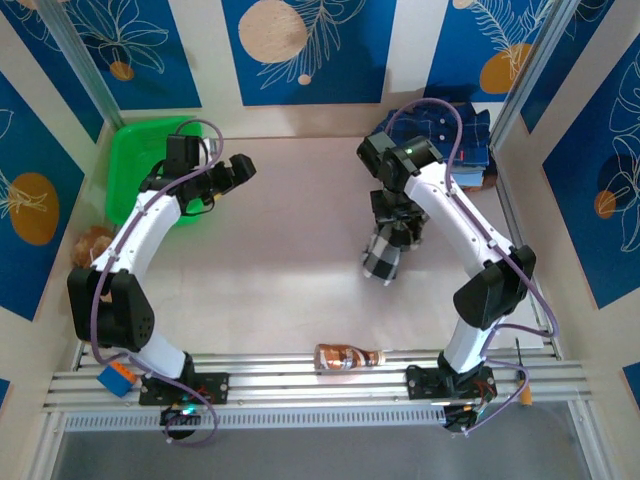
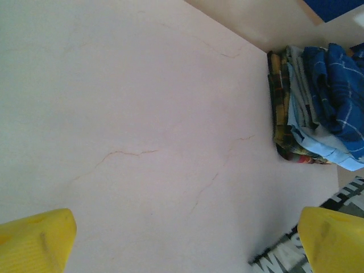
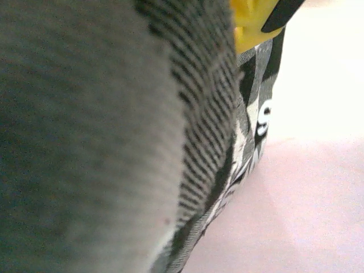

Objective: Fold and stack the long sleeve shirts

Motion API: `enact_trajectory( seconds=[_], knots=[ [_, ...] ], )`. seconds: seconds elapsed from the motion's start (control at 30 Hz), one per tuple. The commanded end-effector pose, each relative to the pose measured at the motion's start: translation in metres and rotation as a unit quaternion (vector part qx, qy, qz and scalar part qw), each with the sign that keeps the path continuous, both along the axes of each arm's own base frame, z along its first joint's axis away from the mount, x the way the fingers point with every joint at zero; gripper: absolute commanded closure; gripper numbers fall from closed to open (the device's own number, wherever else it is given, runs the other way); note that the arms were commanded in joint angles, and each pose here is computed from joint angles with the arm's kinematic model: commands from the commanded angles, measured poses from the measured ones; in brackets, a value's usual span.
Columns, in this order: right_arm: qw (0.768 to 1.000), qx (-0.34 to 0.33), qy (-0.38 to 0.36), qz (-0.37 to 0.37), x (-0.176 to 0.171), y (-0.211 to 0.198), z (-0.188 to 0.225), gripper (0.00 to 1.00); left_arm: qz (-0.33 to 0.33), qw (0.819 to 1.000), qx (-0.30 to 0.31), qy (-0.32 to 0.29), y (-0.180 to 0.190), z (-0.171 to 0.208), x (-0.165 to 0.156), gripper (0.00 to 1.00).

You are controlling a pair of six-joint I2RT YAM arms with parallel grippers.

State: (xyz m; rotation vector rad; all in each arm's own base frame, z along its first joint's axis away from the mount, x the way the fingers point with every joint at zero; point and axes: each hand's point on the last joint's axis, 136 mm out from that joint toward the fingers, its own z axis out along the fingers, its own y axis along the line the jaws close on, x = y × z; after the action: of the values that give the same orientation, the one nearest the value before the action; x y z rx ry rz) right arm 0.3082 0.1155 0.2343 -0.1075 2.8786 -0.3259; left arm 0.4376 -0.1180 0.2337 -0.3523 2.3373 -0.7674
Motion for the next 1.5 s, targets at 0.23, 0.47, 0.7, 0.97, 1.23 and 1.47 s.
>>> enact_trajectory(
  seconds=[0.23,0.47,0.7,0.97,1.23,1.47],
  knots=[
    [0.958,-0.209,0.174,0.085,-0.024,-0.008,-0.057,1.00,-0.015,1.000,-0.028,-0.001,-0.007,-0.005,-0.004,0.00],
    [0.944,-0.198,0.174,0.199,0.000,0.092,-0.100,1.00,-0.019,1.000,-0.008,0.016,-0.002,-0.020,-0.021,0.00],
    [0.947,-0.142,0.165,0.238,-0.002,0.151,-0.122,1.00,-0.015,1.000,-0.002,0.023,0.002,-0.028,-0.026,0.00],
    [0.985,-0.075,0.040,0.151,0.031,0.098,-0.050,1.00,-0.025,0.998,-0.057,0.020,-0.015,-0.034,-0.022,0.00],
    [0.993,-0.099,0.009,0.070,0.026,0.014,-0.023,1.00,-0.051,0.996,-0.075,0.020,-0.040,-0.039,-0.022,0.00],
    [0.983,-0.162,-0.057,-0.057,0.017,-0.086,0.025,1.00,-0.067,0.994,-0.078,0.026,-0.052,-0.042,-0.020,0.00]
  ],
)
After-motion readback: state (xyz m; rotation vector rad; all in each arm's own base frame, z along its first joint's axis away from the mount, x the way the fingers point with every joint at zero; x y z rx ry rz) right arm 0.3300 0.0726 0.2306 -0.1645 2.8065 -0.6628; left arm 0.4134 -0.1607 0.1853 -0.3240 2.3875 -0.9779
